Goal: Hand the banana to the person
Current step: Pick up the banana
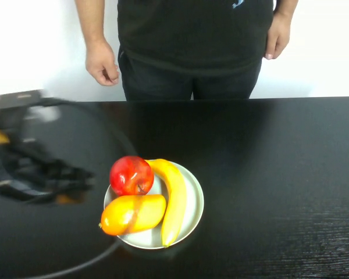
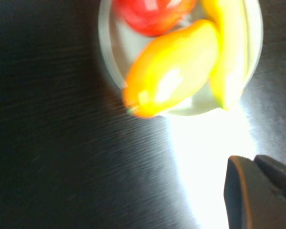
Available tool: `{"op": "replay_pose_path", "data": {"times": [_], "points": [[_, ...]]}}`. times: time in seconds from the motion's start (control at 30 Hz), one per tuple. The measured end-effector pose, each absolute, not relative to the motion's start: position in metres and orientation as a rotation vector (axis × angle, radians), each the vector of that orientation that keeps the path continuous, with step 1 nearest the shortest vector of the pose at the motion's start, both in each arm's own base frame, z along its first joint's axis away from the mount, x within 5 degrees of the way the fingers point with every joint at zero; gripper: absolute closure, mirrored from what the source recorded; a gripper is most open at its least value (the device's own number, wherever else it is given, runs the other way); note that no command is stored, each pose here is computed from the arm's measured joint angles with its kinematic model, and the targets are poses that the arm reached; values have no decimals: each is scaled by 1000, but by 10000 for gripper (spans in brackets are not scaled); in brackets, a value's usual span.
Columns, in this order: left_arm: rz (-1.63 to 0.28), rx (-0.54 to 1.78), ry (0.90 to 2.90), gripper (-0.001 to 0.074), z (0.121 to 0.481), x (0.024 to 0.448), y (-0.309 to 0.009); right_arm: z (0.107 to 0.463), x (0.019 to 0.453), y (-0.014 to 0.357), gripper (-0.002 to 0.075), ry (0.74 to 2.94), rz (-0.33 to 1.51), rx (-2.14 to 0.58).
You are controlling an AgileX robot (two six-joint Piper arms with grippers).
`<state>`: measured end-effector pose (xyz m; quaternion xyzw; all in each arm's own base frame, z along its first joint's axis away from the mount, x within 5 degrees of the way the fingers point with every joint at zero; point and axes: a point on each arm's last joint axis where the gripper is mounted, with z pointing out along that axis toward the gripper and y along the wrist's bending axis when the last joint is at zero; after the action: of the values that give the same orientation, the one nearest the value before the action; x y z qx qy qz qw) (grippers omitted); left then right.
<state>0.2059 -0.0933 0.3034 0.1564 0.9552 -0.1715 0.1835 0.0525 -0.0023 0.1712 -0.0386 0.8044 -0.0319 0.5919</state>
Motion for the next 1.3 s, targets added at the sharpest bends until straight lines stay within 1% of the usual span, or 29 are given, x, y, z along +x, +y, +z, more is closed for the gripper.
{"op": "replay_pose_path", "data": {"times": [0.07, 0.23, 0.33, 0.43, 0.5, 0.57, 0.67, 0.73, 0.8, 0.83, 0.9, 1.0, 1.3], "points": [[-477, 541, 2713, 739, 298, 218, -122, 171, 53, -2, 736, 1871, -74, -90], [-386, 734, 2759, 739, 277, 238, -193, 171, 53, -2, 736, 1871, -74, -90], [-337, 831, 2788, 739, 261, 248, -228, 171, 53, -2, 736, 1871, -74, -90], [-298, 888, 2814, 738, 244, 260, -251, 171, 53, -2, 736, 1871, -74, -90], [-262, 913, 2817, 722, 235, 267, -257, 171, 53, -2, 736, 1871, -74, -90], [-226, 931, 2825, 666, 226, 274, -261, 171, 53, -2, 736, 1871, -74, -90], [-193, 943, 2844, 497, 212, 281, -266, 171, 53, -2, 736, 1871, -74, -90], [-191, 938, 2837, 343, 204, 285, -269, 171, 53, -2, 736, 1871, -74, -90], [-180, 902, 2824, 264, 200, 290, -271, 171, 53, -2, 736, 1871, -74, -90], [-169, 870, 2821, 240, 197, 292, -271, 171, 53, -2, 736, 1871, -74, -90], [-141, 815, 2813, 217, 193, 298, -273, 171, 53, -2, 736, 1871, -74, -90], [-90, 789, 2796, 204, 187, 307, -276, 171, 53, -2, 736, 1871, -74, -90], [-55, 775, 2822, 197, 156, 321, -281, 171, 53, -2, 736, 1871, -74, -90]]}}
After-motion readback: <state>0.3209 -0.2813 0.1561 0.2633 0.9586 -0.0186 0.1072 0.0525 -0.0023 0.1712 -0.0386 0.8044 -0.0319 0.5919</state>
